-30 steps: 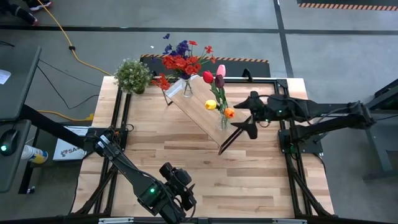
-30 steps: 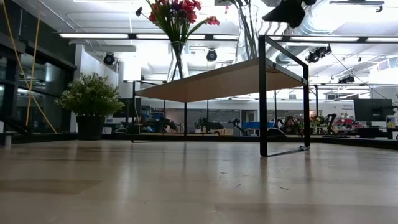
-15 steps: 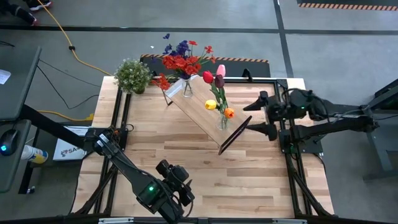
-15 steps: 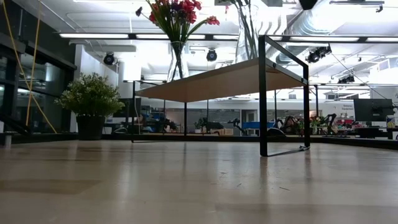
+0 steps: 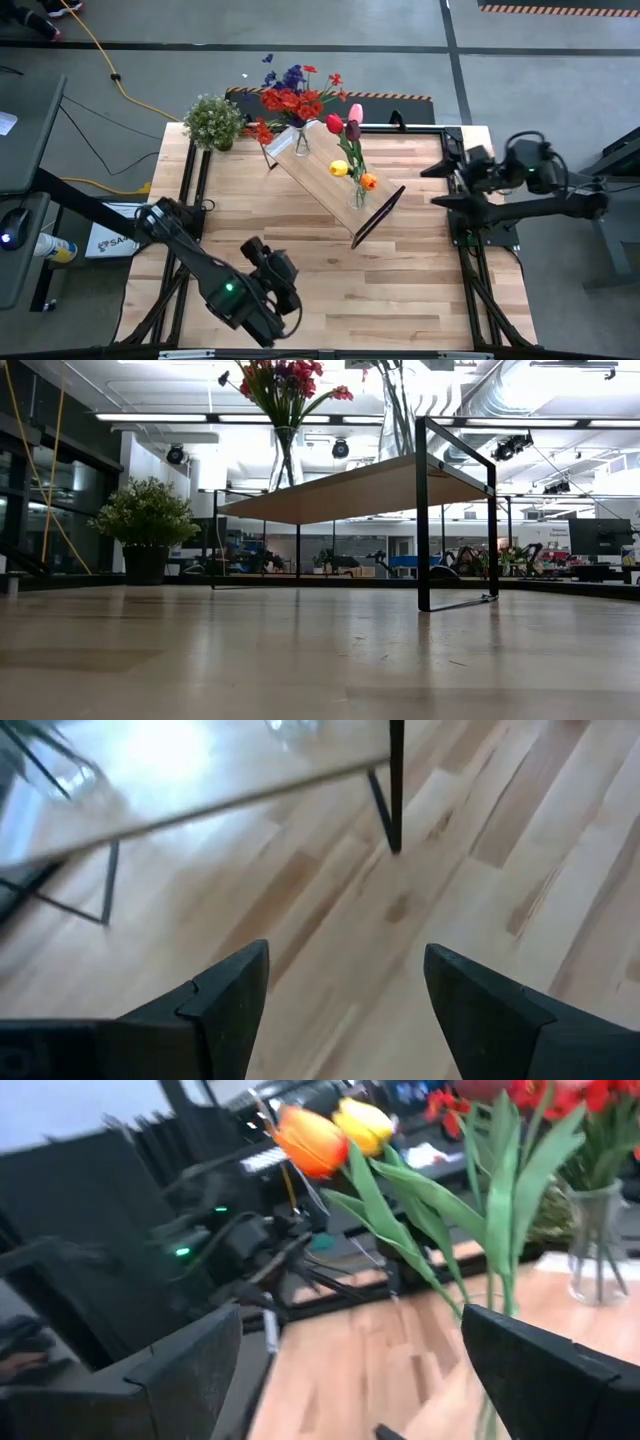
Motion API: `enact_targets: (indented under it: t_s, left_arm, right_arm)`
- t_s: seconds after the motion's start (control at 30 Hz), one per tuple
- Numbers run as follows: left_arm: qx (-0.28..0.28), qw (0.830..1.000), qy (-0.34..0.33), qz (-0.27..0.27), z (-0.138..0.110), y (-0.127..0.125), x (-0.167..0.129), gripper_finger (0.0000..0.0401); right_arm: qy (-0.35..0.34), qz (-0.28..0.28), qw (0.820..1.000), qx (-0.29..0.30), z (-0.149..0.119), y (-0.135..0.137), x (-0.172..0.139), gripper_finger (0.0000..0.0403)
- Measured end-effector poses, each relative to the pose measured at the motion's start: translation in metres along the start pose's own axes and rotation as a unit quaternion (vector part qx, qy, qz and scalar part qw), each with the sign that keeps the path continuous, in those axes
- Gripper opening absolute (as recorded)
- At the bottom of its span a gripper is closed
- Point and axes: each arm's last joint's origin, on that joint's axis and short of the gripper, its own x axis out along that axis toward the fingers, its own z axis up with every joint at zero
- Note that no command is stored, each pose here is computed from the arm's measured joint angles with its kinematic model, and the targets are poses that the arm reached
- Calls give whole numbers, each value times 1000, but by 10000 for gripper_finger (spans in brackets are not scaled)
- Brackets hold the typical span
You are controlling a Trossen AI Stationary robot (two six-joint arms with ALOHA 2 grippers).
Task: Pick and place flowers into a vace then onto a shelf
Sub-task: Return to Home Position
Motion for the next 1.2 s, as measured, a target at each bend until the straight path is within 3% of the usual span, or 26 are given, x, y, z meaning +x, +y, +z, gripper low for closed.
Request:
enact_targets:
  t_s: [0.33,0.67,0.8,1.0,1.2]
  left_arm:
    - [38,997,-55,-31,33,54,-36,301]
    - [36,995,-81,-54,46,93,-59,301]
    - [29,996,-78,-43,36,109,-55,298]
    - [-49,997,-59,-15,4,138,-36,301]
    - [-78,995,-58,-3,-22,157,-21,299]
  right_arm:
    - [-49,39,998,-25,3,9,-37,367]
    - [-29,33,999,-21,-8,9,-60,366]
    - [-39,36,998,-23,-8,10,-67,366]
    - [-60,43,997,-34,-9,12,-79,365]
    - [-81,43,994,-50,-13,13,-96,367]
